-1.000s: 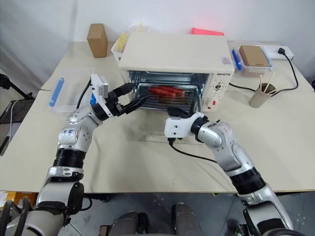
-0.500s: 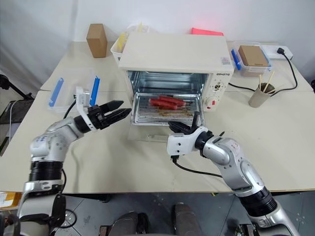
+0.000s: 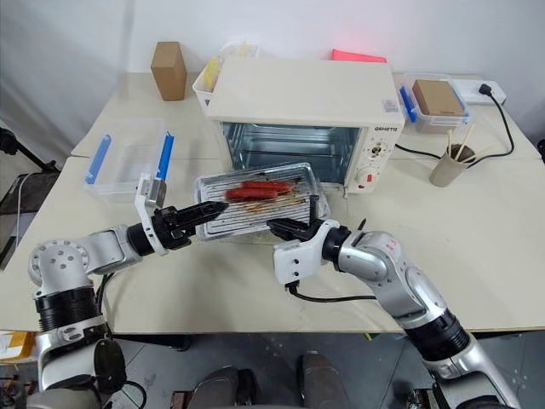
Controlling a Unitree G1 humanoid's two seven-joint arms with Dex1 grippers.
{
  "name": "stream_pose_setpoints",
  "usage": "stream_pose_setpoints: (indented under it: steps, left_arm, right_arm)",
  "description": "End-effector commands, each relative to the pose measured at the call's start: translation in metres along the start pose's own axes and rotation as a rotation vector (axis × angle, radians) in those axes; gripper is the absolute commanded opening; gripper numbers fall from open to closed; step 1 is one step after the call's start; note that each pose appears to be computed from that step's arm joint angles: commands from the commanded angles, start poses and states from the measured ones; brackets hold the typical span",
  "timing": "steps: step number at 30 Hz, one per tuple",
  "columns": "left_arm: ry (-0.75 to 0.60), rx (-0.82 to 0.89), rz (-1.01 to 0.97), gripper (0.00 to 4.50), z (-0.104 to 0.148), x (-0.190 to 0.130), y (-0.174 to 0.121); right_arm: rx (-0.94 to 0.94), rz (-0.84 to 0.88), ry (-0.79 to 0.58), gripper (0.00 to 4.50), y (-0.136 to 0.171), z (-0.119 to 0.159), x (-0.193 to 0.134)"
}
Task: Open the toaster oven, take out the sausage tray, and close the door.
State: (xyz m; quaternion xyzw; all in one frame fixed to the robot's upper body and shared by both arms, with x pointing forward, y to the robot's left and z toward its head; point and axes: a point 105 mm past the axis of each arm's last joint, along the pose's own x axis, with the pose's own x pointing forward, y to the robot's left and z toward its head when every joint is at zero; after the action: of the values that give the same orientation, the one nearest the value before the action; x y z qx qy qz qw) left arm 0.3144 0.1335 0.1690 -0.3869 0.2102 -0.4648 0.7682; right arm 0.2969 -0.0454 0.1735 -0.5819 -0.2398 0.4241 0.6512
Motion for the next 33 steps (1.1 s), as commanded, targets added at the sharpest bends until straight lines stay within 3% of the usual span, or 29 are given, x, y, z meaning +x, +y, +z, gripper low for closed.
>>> stream_pose_setpoints:
  steps: [1, 11, 12, 14, 22, 28, 31, 33]
  left_arm:
    - [-0.011, 0.005, 0.001, 3.16, -0.002, 0.002, -0.005]
    - [-0.054, -0.1, 0.024, 0.13, -0.002, 0.0, 0.003]
    - [-0.064, -0.126, 0.018, 0.03, 0.0, -0.002, 0.004]
    - [-0.078, -0.162, 0.005, 0.01, 0.003, -0.005, 0.004]
    - [-0.109, -0.262, -0.017, 0.0, 0.005, -0.022, 0.007]
    - [-0.178, -0.328, -0.009, 0.0, -0.003, -0.055, 0.008]
    - [-0.214, -0.373, 0.039, 0.0, -0.008, -0.078, 0.011]
    - [-0.279, -0.38, 0.057, 0.0, -0.008, -0.092, 0.014]
  right_arm:
    - [-0.019, -0.026, -0.058, 0.0, -0.009, 0.01, 0.0]
    - [-0.013, -0.006, -0.052, 0.0, -0.009, 0.003, -0.002]
    - [0.009, -0.011, -0.055, 0.0, -0.01, 0.002, -0.004]
    - [0.057, -0.025, -0.059, 0.25, -0.013, 0.0, -0.006]
    - [0.075, -0.023, -0.051, 2.57, -0.014, -0.013, -0.026]
    - [0.248, -0.089, 0.06, 2.57, -0.014, -0.052, -0.073]
    - [0.39, -0.066, 0.109, 1.97, 0.001, -0.073, -0.1]
    - [0.464, -0.089, 0.11, 1.29, 0.006, -0.082, -0.117]
